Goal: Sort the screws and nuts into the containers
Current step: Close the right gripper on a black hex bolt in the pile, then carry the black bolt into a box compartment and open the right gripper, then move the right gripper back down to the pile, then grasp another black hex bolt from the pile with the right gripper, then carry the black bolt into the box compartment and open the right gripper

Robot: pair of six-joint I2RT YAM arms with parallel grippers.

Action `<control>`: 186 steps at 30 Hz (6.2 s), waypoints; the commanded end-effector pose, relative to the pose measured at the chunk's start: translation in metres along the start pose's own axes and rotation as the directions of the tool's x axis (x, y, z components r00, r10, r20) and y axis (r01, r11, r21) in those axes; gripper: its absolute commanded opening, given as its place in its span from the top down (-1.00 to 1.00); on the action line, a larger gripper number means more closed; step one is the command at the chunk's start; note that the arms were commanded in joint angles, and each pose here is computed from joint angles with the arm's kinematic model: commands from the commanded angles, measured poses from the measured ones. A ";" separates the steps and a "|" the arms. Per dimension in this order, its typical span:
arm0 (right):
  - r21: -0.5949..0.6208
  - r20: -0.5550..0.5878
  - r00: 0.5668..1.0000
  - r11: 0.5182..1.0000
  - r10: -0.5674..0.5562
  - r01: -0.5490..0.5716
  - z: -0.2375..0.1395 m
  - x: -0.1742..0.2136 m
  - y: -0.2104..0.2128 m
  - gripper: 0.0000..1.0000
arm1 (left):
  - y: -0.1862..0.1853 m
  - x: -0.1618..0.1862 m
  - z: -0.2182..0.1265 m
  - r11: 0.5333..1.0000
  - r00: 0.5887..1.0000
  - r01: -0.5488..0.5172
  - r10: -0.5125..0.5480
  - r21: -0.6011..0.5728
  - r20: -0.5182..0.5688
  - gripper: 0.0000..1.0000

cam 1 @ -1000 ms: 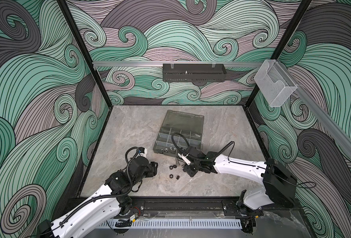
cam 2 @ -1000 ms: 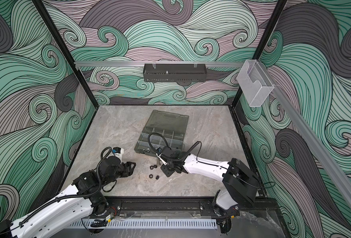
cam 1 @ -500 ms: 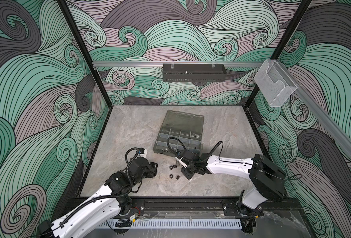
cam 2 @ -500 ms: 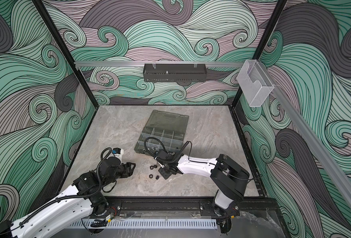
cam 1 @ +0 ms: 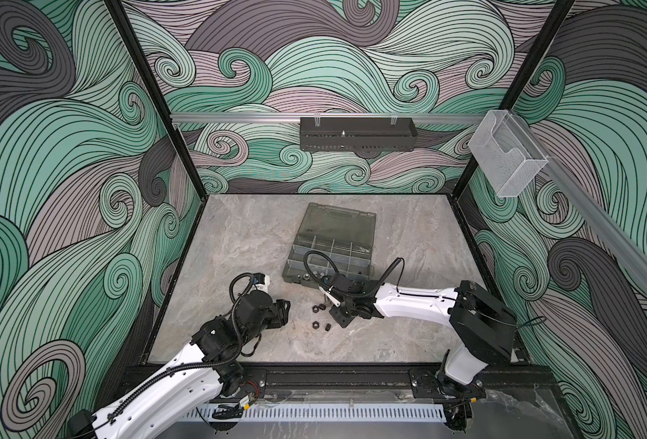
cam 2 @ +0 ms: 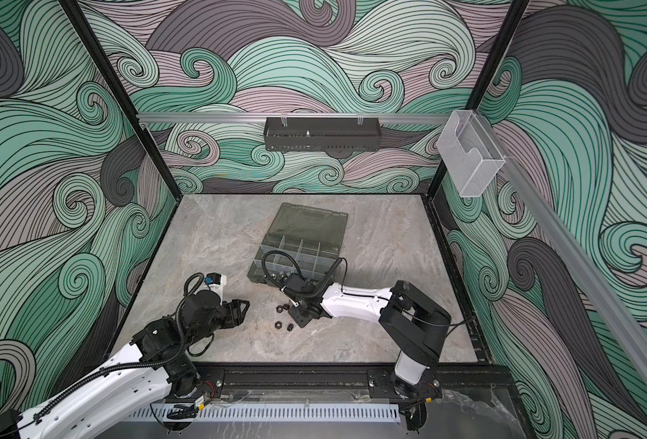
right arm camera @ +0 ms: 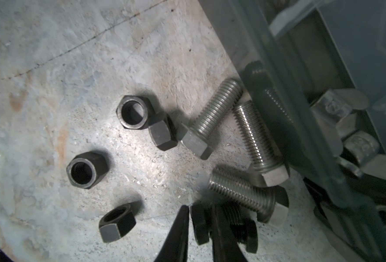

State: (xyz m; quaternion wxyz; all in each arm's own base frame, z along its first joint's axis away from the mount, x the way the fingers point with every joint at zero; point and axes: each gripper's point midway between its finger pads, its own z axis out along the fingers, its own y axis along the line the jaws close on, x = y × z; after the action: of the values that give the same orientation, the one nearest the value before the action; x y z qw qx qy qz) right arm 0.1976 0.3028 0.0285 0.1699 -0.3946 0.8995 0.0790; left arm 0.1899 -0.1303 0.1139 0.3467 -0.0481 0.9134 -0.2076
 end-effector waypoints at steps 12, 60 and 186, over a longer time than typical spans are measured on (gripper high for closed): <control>0.019 -0.008 1.000 1.000 -0.009 0.009 -0.006 0.010 -0.004 0.72 | 0.005 0.001 -0.001 1.000 1.000 0.021 -0.021 -0.012 0.004 -0.29; 0.093 0.214 0.959 0.974 0.183 -0.207 -0.056 -0.089 -0.154 0.42 | 0.003 -0.005 -0.001 1.000 1.000 0.011 -0.011 -0.016 0.023 -0.31; 0.149 0.114 0.934 0.924 0.339 -0.353 -0.016 0.047 -0.038 0.77 | 0.005 0.006 0.002 0.994 0.995 0.101 -0.102 0.028 0.014 -0.35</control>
State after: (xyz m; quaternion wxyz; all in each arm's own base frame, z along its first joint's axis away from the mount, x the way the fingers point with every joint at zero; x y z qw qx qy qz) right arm 0.1931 0.2464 0.0158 0.2159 -0.2061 0.9528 0.0551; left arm 0.1863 -0.1309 0.1062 0.3432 -0.0835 0.9046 -0.2386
